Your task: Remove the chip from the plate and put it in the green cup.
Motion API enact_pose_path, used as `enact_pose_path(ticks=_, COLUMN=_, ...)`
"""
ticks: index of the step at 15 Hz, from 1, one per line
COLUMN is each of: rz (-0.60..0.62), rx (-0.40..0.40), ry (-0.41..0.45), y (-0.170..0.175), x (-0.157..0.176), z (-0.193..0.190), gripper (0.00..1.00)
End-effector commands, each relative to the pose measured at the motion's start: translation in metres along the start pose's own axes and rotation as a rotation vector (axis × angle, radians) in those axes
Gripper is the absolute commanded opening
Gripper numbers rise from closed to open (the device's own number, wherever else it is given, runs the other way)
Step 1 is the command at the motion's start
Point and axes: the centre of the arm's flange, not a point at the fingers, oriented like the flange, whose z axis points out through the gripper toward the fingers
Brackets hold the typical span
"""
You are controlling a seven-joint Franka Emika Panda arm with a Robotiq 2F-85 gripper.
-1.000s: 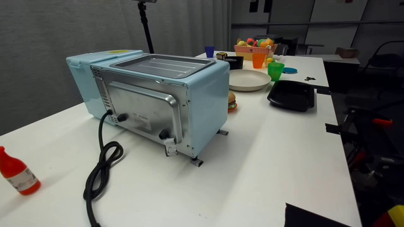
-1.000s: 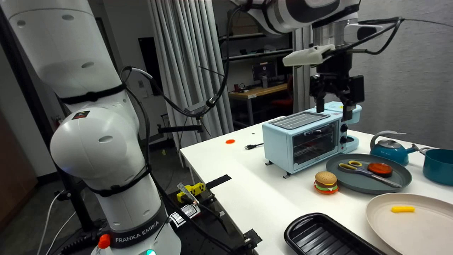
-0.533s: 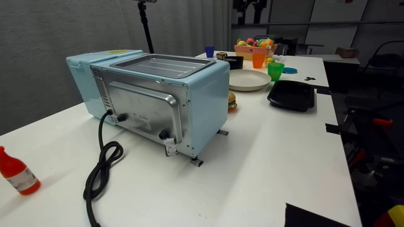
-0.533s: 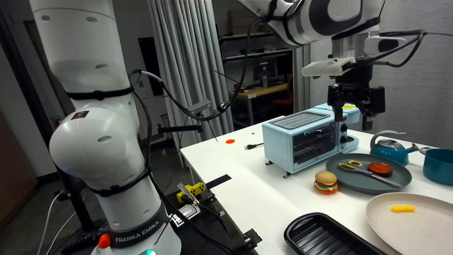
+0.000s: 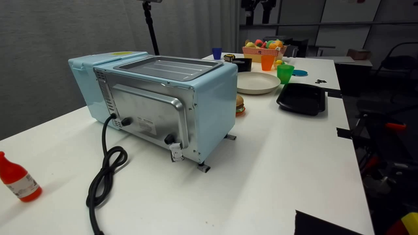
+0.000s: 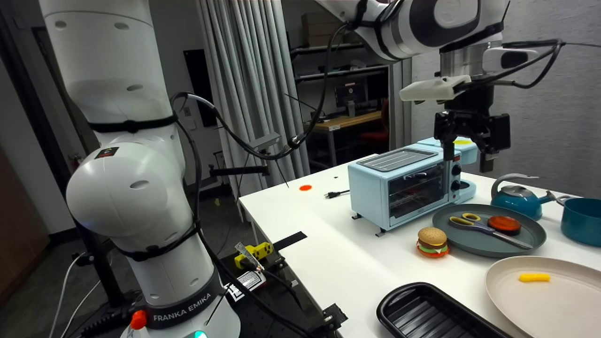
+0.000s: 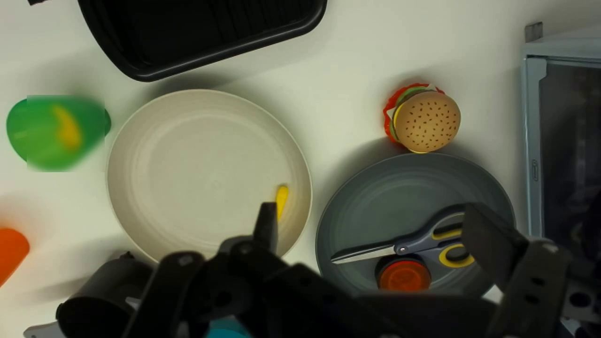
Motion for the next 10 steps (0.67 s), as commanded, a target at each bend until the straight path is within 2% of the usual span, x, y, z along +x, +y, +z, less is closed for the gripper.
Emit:
enact_pose_path(ticks=1, rz=0.007, rx=-0.004, ry=0.004, y=0.000, x=0.003, z=0.004, gripper=1.00)
enact_pose_path(ticks=10, rz=0.131, rx=0.009, ry=-0.012, y=0.040, x=0.039, z=0.049, gripper=1.00)
